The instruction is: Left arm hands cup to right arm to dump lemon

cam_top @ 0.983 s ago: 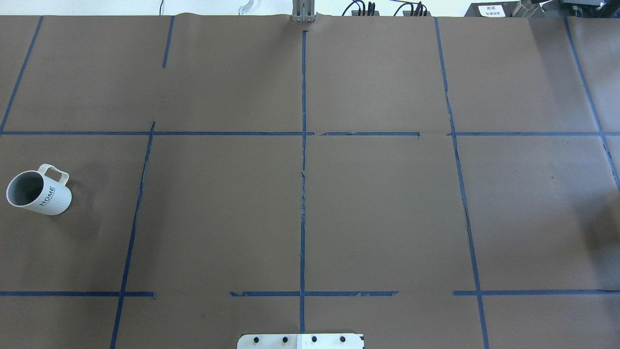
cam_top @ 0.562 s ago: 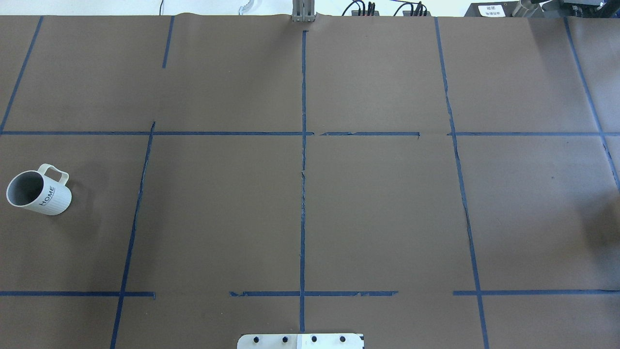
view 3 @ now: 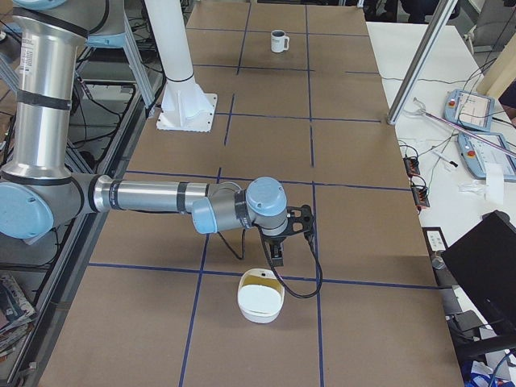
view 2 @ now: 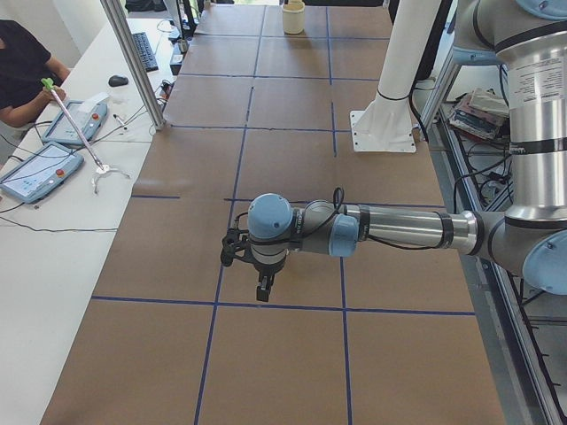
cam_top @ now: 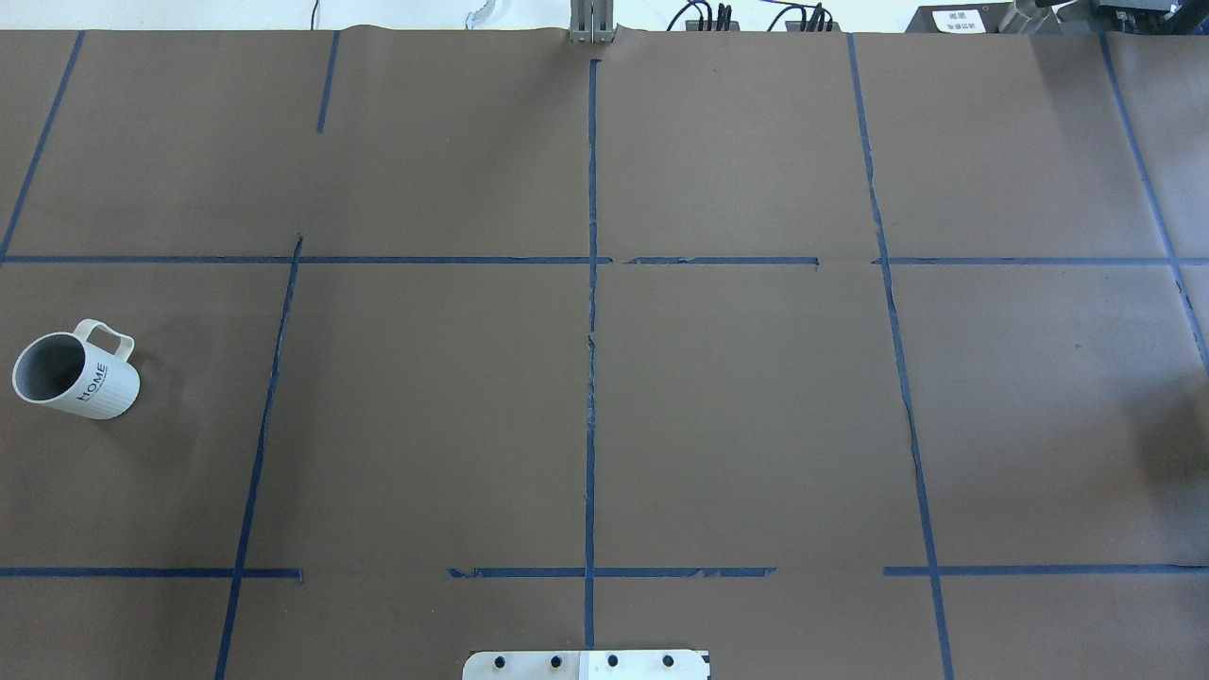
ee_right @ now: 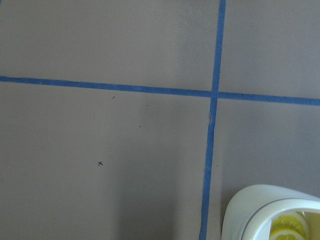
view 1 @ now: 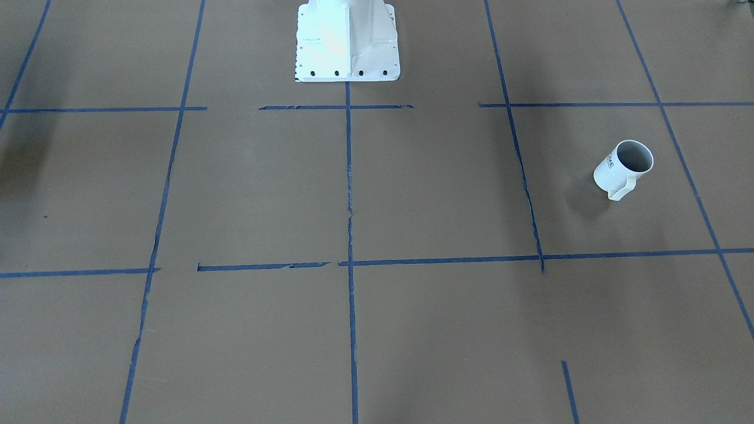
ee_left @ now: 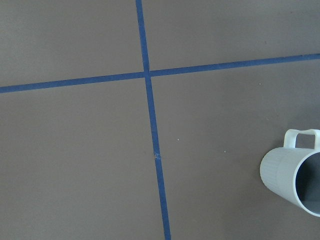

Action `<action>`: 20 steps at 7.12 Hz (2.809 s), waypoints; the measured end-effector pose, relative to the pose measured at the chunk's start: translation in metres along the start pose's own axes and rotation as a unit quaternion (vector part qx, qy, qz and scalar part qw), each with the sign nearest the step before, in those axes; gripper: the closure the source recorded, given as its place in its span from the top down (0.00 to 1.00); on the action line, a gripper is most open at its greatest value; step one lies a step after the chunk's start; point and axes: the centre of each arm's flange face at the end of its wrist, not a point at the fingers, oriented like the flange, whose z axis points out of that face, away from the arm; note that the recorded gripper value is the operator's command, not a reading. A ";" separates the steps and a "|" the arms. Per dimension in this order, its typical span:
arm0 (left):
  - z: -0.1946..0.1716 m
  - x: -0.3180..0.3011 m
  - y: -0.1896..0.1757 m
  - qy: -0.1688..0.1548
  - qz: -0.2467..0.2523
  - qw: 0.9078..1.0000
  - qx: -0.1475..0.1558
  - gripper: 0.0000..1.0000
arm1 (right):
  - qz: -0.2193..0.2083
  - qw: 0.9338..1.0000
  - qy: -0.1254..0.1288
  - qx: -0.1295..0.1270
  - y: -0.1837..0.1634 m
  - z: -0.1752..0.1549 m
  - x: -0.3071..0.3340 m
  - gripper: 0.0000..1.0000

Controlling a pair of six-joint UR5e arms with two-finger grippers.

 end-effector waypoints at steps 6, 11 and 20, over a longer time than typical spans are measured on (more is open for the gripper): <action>0.004 -0.004 0.002 0.000 -0.002 1.000 -0.005 1.00 | -0.018 0.998 0.012 -0.054 0.036 -0.007 -0.002 1.00; 0.008 -0.007 0.007 0.003 -0.002 1.000 -0.007 1.00 | -0.047 0.996 0.022 -0.066 0.064 -0.005 0.019 1.00; 0.010 -0.010 0.018 -0.001 -0.015 0.999 -0.049 1.00 | -0.042 0.997 0.018 -0.069 0.071 -0.002 0.022 1.00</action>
